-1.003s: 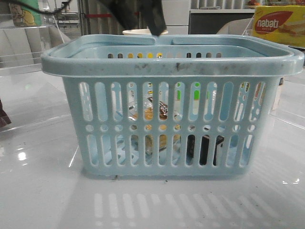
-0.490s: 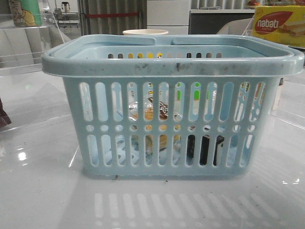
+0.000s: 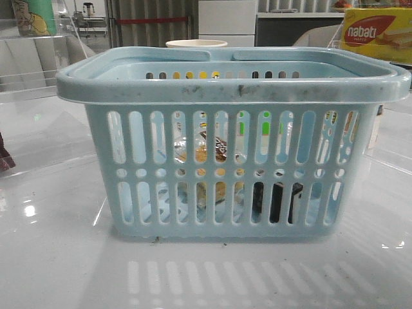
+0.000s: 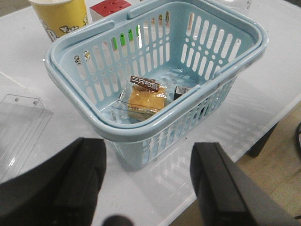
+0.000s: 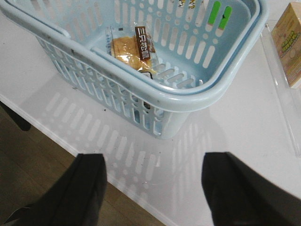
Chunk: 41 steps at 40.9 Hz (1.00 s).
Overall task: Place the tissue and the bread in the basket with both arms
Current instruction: 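Raise the left gripper out of the basket and pull it back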
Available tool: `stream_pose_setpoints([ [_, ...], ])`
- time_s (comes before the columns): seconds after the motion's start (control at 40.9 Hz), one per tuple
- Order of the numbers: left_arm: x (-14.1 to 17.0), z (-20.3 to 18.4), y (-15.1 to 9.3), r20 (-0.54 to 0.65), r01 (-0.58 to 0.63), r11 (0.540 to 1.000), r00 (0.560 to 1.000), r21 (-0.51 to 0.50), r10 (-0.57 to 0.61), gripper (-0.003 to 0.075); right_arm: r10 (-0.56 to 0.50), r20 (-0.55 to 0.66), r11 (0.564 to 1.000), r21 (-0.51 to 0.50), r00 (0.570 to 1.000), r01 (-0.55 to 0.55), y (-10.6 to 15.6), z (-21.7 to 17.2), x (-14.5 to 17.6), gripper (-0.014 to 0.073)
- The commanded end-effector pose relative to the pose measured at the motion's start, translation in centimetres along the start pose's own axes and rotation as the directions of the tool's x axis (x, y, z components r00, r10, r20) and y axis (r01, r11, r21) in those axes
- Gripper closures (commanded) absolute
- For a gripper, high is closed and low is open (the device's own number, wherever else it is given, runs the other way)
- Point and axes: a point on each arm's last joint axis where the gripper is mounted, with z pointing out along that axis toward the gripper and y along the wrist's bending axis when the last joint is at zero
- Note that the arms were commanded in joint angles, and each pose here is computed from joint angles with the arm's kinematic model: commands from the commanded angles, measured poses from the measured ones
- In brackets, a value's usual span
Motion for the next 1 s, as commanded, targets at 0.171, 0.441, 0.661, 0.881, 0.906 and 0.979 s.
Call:
stream_pose_setpoints([
  [0.171, 2.3, -1.8, -0.2, 0.170, 0.003, 1.000, 0.985, -0.010, -0.001, 0.0267, -0.008, 0.095, 1.000, 0.015, 0.995, 0.006, -0.1, -0.5, -1.2, 0.0055],
  [0.441, 3.1, -1.4, -0.2, 0.148, -0.010, 1.000, 0.989, -0.020, 0.013, 0.0267, -0.026, 0.084, 0.999, 0.032, 0.996, 0.023, -0.3, -0.5, -1.1, 0.0071],
  [0.661, 3.1, -1.4, -0.2, 0.147, -0.013, 1.000, 0.989, -0.023, 0.016, 0.0308, -0.043, 0.074, 0.998, 0.050, 0.996, 0.039, -0.4, -0.5, -1.1, 0.0377],
  [0.881, 3.1, -1.4, -0.2, 0.147, -0.013, 1.000, 0.989, -0.023, 0.016, 0.0543, -0.042, 0.066, 0.998, 0.050, 0.997, 0.039, -0.4, -0.5, -1.0, 0.0537],
  [0.906, 3.1, -1.4, -0.2, 0.147, -0.013, 1.000, 0.989, -0.023, 0.016, 0.0566, -0.042, 0.066, 0.998, 0.050, 0.997, 0.039, -0.4, -0.5, -1.0, 0.0538],
  [0.979, 3.1, -1.4, -0.2, 0.147, -0.013, 1.000, 0.989, -0.023, 0.016, 0.0635, -0.042, 0.066, 0.998, 0.050, 0.997, 0.039, -0.4, -0.5, -1.0, 0.0538],
])
